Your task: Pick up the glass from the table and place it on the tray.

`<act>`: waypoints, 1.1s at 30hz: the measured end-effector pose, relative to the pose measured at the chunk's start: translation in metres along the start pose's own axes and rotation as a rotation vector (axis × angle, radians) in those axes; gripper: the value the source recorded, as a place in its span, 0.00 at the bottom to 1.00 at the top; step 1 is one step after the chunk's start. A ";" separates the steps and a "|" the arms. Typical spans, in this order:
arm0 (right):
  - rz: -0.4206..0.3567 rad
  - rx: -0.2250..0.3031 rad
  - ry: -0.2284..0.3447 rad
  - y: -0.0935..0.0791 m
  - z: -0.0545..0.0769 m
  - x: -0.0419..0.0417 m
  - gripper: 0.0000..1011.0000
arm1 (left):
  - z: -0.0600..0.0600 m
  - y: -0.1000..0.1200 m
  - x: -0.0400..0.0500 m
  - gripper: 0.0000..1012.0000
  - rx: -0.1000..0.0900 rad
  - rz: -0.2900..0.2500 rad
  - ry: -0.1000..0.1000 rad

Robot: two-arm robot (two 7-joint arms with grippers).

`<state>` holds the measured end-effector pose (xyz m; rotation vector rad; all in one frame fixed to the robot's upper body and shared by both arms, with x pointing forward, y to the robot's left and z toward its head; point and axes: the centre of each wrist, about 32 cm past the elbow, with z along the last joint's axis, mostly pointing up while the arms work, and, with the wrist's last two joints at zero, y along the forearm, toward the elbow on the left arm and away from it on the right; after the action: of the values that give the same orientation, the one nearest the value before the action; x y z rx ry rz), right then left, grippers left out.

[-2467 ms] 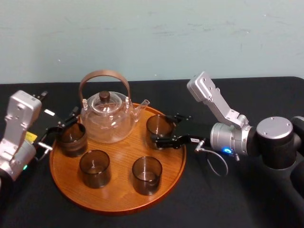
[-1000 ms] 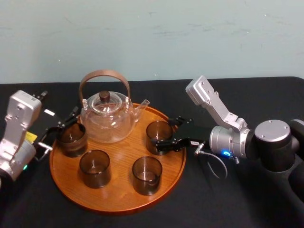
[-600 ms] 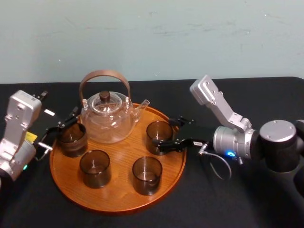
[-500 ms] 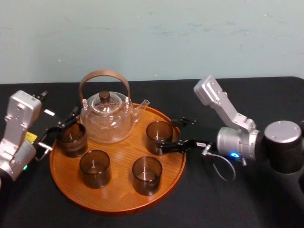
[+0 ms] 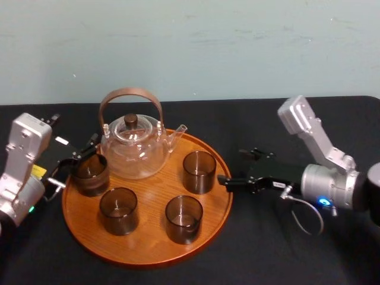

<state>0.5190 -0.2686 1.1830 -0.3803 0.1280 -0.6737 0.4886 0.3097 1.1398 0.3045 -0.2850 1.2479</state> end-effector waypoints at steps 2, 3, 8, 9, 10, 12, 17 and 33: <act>-0.003 0.001 0.002 -0.005 -0.001 -0.0004 0.99 | 0.000 0.000 0.0000 0.99 0.000 0.000 0.000; -0.003 0.002 0.002 -0.008 -0.002 -0.0007 0.99 | 0.000 0.000 0.0000 0.99 0.000 0.000 0.000; -0.004 0.015 -0.001 -0.024 -0.005 -0.0028 0.99 | 0.000 0.000 0.0000 0.99 0.000 0.000 0.000; -0.008 0.019 -0.001 -0.029 -0.006 -0.0030 0.99 | 0.000 0.000 0.0000 0.99 0.000 0.000 0.000; -0.011 0.021 -0.001 -0.031 -0.006 -0.0029 0.99 | 0.000 0.000 0.0000 0.99 0.000 0.000 0.000; -0.026 0.033 0.001 -0.037 -0.007 -0.0020 0.99 | 0.000 0.000 0.0000 0.99 0.000 0.000 0.000; -0.083 0.067 0.011 -0.045 -0.008 0.0003 0.99 | 0.000 0.000 0.0000 0.99 0.000 0.000 0.000; -0.362 0.206 0.050 -0.052 -0.017 -0.0002 0.99 | 0.000 0.000 0.0000 0.99 0.000 0.000 0.000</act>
<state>0.4841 -0.3113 1.1872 -0.1880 0.0359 -1.0450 0.4886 0.3097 1.1398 0.3044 -0.2851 1.2479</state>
